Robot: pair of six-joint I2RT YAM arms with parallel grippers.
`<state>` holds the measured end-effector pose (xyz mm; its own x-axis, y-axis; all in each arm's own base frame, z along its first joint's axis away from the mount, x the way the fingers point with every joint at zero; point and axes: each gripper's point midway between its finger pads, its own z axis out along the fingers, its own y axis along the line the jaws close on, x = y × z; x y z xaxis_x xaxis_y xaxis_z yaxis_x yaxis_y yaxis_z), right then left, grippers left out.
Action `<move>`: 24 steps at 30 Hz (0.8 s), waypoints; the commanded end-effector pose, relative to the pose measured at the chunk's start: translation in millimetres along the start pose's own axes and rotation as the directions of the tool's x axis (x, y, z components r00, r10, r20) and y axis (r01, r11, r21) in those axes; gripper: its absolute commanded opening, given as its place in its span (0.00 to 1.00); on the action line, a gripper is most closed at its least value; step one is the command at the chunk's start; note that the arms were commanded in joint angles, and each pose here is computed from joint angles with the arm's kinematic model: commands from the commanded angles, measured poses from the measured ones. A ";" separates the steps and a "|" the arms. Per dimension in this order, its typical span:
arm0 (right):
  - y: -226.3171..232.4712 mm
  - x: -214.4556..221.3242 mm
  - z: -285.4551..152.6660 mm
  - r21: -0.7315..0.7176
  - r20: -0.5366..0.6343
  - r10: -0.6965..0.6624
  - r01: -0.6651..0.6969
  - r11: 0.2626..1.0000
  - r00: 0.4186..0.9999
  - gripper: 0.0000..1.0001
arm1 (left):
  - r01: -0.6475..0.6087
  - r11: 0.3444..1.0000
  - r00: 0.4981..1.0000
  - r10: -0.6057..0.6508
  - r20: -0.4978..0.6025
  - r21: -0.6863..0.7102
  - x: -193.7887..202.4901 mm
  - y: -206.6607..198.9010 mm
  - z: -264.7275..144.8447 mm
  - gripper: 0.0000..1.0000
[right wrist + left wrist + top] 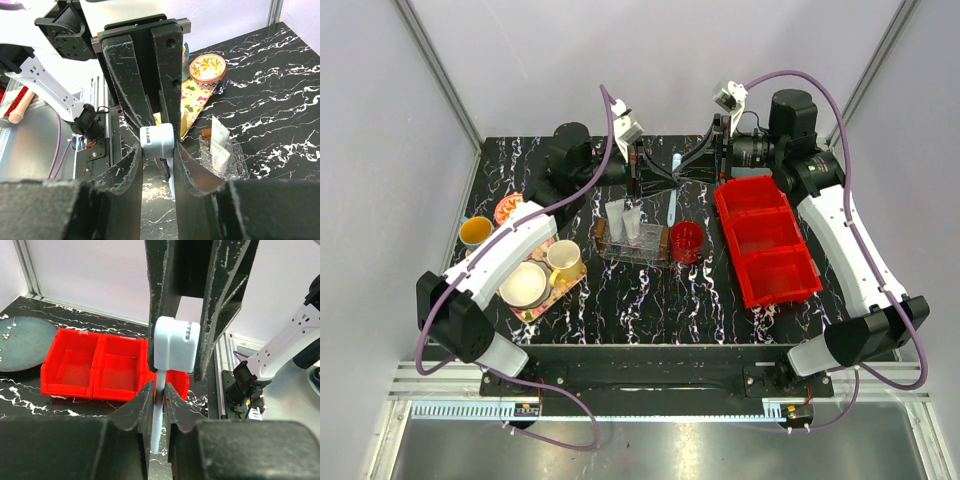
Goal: Prepare toiletry sets of a toothbrush and toothpaste on the tray
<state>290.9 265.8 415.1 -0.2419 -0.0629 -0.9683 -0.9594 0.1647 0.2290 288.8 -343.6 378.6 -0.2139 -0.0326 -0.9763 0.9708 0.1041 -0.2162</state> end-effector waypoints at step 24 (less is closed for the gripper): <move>5.6 5.1 -1.3 0.063 -0.030 -0.054 0.056 0.996 0.998 0.68 | -0.105 0.986 0.994 0.108 0.018 -0.133 -6.3 15.8 -5.8 0.00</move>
<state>291.9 270.3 402.1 -0.2460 -0.0937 -0.9647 -0.9554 0.1914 0.2250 294.4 -343.5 368.9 -0.2009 -0.0099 -0.9796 0.9689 0.1454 -0.2002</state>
